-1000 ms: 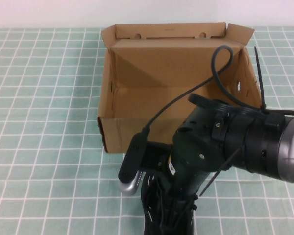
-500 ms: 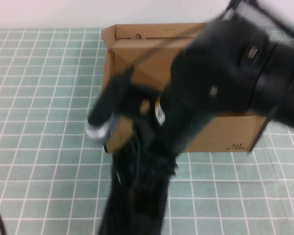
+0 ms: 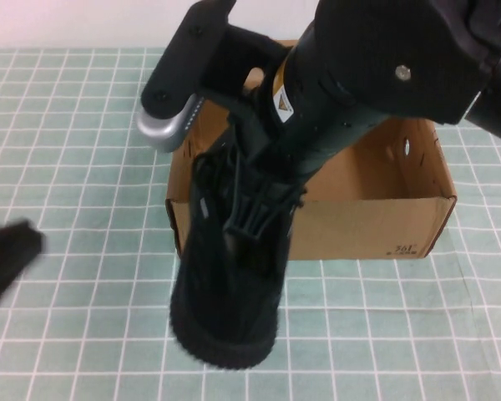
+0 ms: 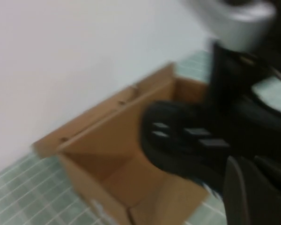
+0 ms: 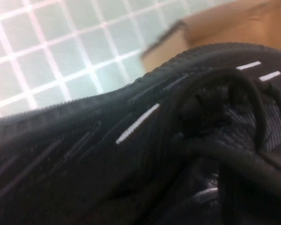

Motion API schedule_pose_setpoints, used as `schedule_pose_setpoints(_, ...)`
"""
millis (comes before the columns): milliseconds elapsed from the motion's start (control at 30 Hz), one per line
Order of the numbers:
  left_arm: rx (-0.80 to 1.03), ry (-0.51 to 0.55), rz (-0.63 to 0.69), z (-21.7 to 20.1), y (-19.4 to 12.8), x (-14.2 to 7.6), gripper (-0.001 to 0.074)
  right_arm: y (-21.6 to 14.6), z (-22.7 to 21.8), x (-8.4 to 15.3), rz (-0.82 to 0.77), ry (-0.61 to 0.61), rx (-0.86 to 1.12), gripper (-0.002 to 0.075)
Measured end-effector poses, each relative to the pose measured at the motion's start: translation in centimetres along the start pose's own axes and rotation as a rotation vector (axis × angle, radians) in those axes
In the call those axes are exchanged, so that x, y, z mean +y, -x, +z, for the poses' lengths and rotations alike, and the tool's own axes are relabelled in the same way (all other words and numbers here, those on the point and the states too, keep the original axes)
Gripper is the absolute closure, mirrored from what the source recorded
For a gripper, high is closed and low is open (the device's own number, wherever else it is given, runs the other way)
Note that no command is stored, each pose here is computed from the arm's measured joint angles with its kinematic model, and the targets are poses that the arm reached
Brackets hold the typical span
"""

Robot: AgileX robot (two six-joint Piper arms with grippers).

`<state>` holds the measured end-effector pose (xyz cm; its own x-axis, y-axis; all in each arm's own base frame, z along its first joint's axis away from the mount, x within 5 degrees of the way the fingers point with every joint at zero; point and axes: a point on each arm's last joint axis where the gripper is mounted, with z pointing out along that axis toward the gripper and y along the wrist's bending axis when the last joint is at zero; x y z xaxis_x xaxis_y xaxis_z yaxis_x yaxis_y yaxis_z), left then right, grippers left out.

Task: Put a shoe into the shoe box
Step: Hand over the shoe

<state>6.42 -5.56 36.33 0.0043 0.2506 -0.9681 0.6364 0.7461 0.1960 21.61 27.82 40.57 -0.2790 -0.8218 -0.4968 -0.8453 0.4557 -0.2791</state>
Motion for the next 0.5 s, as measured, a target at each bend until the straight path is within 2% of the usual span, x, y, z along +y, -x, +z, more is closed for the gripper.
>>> schedule_pose_setpoints(100, 0.049, -0.120, 0.119, 1.2, -0.5, -0.2, 0.0738, -0.1, 0.0, -0.6, 0.007, -0.069, 0.008, 0.0715)
schedule_pose_setpoints(233, 0.139, -0.264, 0.175, 3.2, -1.6, 0.1, 0.0738, -0.1, -0.1, -1.5, 0.050, -0.171, 0.008, 0.0715)
schedule_pose_setpoints(400, 0.140, -0.339, 0.221, 5.0, -0.8, 0.5, 0.0738, -0.2, 0.2, -2.6, 0.118, -0.236, 0.016, 0.0715)
schedule_pose_setpoints(500, 0.097, -0.367, 0.267, 5.9, 0.8, 0.5, 0.0738, -0.2, 1.2, -3.7, 0.202, -0.201, 0.044, 0.0716)
